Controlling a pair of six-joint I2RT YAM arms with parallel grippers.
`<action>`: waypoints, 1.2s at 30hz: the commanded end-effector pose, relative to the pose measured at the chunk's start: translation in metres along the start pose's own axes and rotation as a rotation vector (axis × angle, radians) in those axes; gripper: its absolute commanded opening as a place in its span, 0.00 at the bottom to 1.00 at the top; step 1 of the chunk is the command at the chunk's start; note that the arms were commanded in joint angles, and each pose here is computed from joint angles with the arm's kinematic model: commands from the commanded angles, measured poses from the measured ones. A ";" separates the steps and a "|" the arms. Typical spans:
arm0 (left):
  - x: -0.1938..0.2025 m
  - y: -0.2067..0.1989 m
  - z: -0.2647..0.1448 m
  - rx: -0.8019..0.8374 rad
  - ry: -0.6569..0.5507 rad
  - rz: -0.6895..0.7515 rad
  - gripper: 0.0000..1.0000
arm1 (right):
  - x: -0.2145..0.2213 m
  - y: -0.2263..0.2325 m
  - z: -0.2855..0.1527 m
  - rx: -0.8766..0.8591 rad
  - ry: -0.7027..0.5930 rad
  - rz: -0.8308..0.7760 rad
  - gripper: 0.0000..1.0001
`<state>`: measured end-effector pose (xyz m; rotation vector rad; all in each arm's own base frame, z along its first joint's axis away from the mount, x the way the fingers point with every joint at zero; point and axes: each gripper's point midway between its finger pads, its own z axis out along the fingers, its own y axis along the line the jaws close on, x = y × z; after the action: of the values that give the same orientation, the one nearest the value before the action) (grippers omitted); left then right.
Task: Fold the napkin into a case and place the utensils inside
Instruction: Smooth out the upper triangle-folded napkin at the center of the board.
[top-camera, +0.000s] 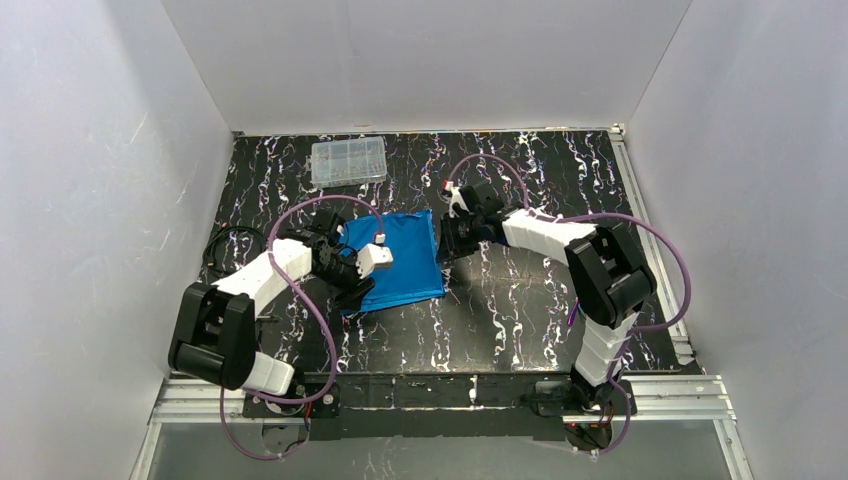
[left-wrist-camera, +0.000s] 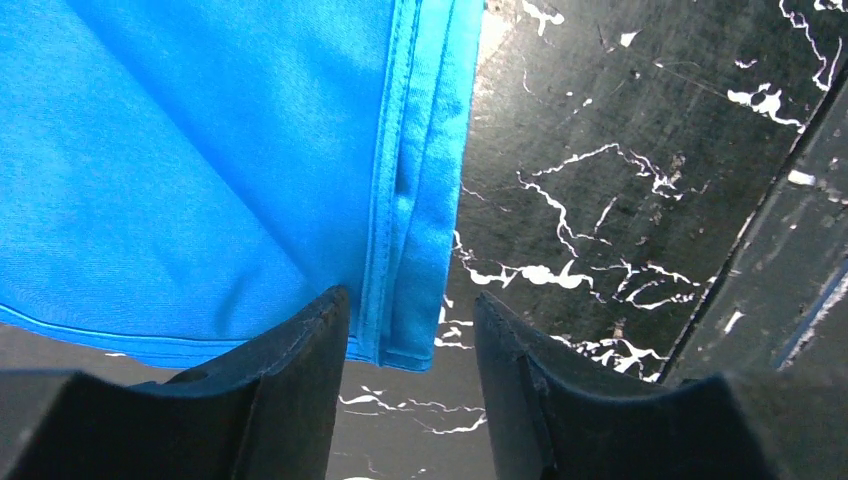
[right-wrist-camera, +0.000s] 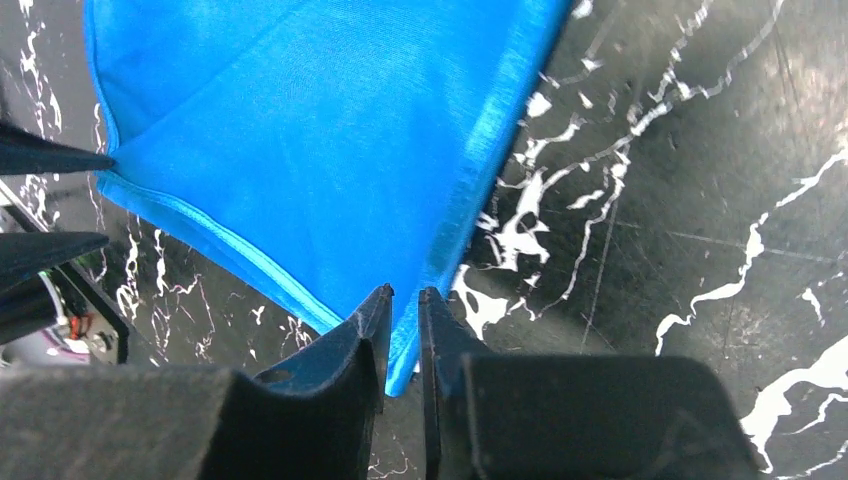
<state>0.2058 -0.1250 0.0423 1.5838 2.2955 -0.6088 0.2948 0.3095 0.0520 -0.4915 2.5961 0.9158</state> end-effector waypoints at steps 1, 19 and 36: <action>-0.009 0.004 -0.006 -0.038 -0.042 0.056 0.51 | -0.020 0.027 -0.024 0.040 -0.030 -0.184 0.27; 0.004 0.002 0.008 -0.058 -0.016 0.167 0.49 | 0.026 0.033 0.015 0.010 0.058 -0.158 0.27; 0.036 0.018 0.019 -0.146 0.113 0.298 0.45 | 0.046 0.017 0.005 0.071 0.106 -0.170 0.23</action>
<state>0.2126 -0.1111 0.0148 1.8176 2.0776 -0.3542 0.2501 0.3212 0.0306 -0.7341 2.6370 0.7795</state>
